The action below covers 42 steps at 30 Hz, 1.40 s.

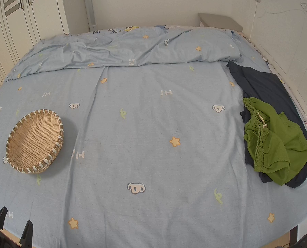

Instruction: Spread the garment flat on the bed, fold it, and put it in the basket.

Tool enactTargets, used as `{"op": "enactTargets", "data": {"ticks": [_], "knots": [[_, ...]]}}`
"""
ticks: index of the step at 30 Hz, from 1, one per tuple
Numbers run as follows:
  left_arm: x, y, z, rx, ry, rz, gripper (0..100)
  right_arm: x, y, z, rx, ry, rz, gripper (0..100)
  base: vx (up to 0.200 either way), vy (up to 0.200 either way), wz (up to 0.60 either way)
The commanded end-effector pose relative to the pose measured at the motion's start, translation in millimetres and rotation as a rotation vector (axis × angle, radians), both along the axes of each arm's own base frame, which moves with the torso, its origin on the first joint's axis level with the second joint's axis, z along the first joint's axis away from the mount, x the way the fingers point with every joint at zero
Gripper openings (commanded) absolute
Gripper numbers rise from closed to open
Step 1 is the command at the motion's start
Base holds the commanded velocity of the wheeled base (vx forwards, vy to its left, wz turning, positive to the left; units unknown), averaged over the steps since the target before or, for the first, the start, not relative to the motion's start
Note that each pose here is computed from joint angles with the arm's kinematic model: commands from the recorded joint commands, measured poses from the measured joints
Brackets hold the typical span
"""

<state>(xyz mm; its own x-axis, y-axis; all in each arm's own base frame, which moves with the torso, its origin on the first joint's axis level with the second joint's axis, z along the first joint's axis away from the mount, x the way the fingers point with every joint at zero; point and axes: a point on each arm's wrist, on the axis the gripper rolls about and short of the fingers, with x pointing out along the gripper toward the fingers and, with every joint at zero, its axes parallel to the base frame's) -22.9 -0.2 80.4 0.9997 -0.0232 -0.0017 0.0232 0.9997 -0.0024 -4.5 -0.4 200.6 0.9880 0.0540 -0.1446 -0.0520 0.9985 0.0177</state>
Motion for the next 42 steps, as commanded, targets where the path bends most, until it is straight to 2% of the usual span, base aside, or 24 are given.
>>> {"op": "enactTargets", "data": {"ticks": [1,2,3,5,7,11,14,18,28,42], "knots": [[0,0,-4,-0.001,-0.002,0.0,100,140,8,41,-0.089,0.379,-0.066,100,0.0,0.0,0.0],[0,0,-4,-0.001,-0.002,0.0,100,142,8,41,-0.089,0.384,-0.066,100,0.0,0.0,0.0],[0,0,-4,-0.001,-0.002,0.0,100,166,12,43,-0.103,0.417,-0.075,100,0.0,0.0,0.0],[0,0,-4,-0.001,-0.002,0.0,100,183,16,41,-0.12,0.448,-0.086,100,0.0,0.0,0.0],[0,0,-4,-0.001,-0.002,0.0,100,224,20,32,-0.152,0.509,-0.127,100,0.0,0.0,0.0],[0,0,-4,-0.001,-0.002,0.0,100,259,31,24,-0.17,0.54,-0.12,100,0.0,0.0,0.0],[0,0,-4,-0.001,-0.002,0.0,100,290,40,13,-0.204,0.573,-0.155,100,0.0,0.0,0.0],[0,0,-4,-0.001,-0.002,0.0,100,307,46,15,-0.194,0.557,-0.164,100,0.0,0.0,0.0],[0,0,-4,-0.001,-0.002,0.0,100,337,49,-7,-0.14,0.606,-0.209,100,0.0,0.0,0.0],[0,0,-5,-0.001,0.0,0.0,100,340,45,-18,-0.141,0.641,-0.221,100,0.0,0.0,0.0]]}}
